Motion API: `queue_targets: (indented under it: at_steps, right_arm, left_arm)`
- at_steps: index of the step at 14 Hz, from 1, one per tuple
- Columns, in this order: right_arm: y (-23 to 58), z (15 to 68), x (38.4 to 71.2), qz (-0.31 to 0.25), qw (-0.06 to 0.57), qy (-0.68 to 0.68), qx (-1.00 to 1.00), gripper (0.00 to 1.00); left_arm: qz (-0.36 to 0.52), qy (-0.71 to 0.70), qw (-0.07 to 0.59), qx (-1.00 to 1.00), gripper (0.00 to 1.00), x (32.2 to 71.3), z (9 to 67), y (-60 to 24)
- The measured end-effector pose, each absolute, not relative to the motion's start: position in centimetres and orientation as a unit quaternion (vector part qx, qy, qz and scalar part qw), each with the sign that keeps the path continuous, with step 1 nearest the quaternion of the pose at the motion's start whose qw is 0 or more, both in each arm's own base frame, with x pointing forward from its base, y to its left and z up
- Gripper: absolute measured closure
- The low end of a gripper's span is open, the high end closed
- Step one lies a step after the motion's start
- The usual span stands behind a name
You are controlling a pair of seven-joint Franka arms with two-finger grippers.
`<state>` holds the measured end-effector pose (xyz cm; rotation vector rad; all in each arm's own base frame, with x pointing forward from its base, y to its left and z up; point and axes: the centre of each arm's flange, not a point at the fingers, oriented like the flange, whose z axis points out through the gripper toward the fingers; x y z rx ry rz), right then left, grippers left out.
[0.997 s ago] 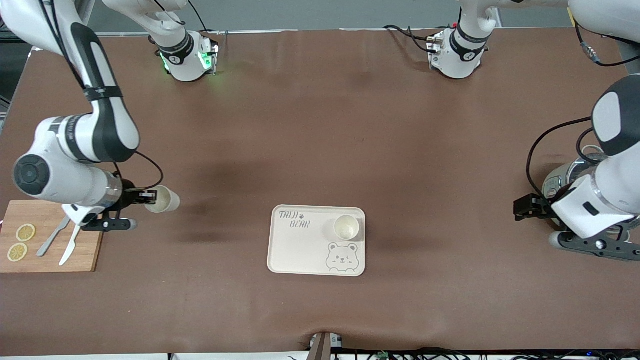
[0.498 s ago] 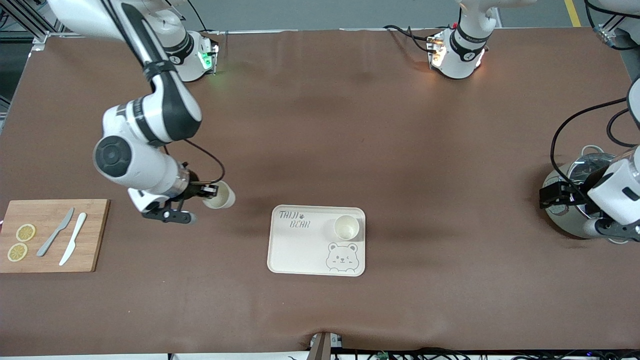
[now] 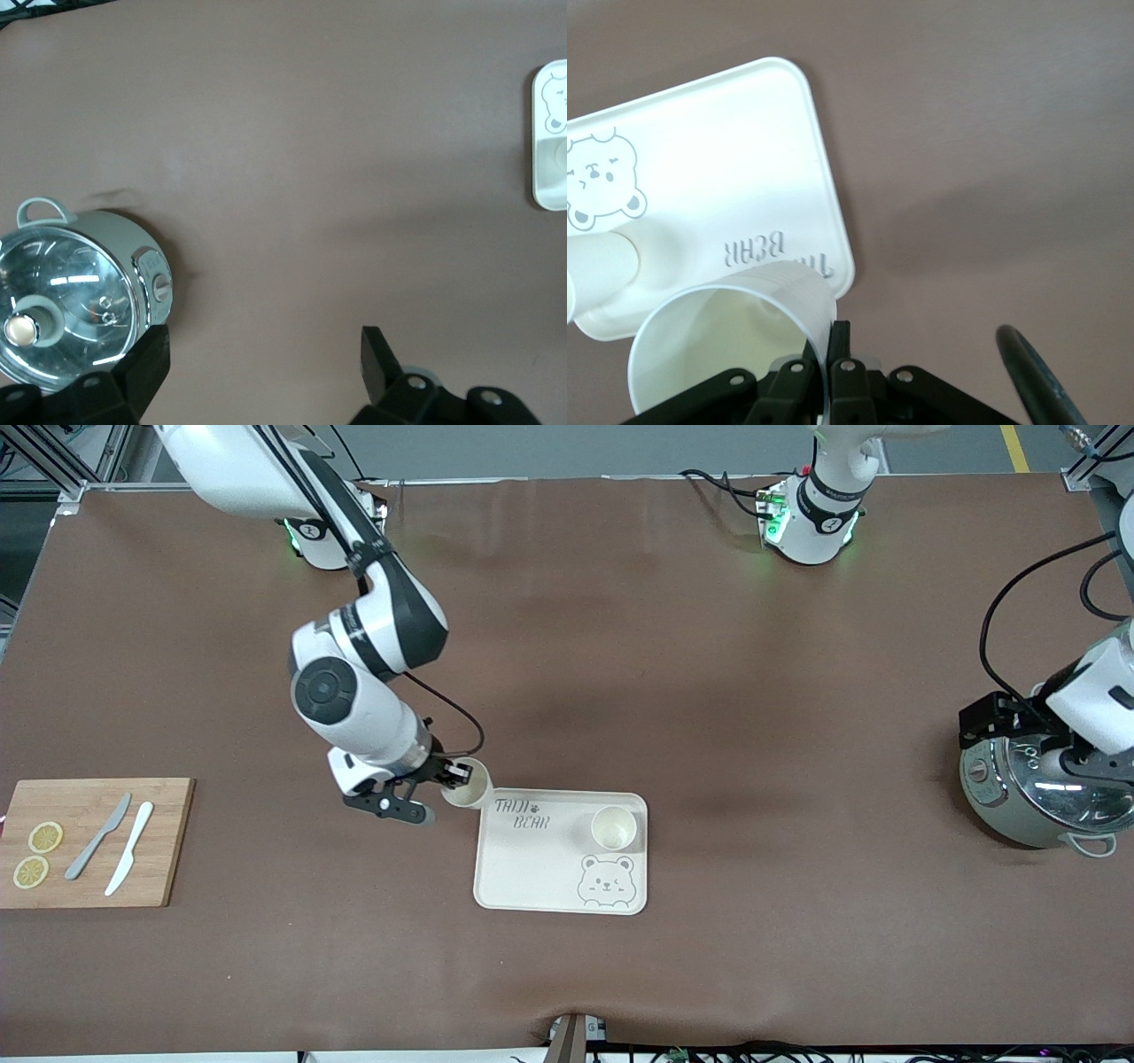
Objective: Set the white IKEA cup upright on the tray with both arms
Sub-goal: 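Lift the cup with the right gripper and carry it toward the tray, then lower the cup onto the tray beside the first cup, open the right gripper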
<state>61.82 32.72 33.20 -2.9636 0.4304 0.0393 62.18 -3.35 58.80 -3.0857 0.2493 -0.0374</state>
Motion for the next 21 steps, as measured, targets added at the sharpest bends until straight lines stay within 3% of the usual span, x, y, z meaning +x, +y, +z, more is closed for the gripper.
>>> queue_targets:
  at_steps: [9,17,21]
  right_arm:
    - [35.8,28.8,65.1,0.001,0.081,0.162,-0.983,0.96]
    - [36.1,22.5,66.4,-0.021,0.082,0.163,-0.983,0.96]
    - [36.8,22.6,66.2,-0.027,0.08,0.155,-0.984,0.96]
  left_arm:
    - [-0.016,0.073,0.025,-0.997,0.0,56.1,60.7,-2.3]
    - [-0.019,0.072,0.025,-0.997,0.0,55.3,60.9,-2.2]
    - [-0.021,0.07,0.024,-0.997,0.0,55.3,61.0,-2.0]
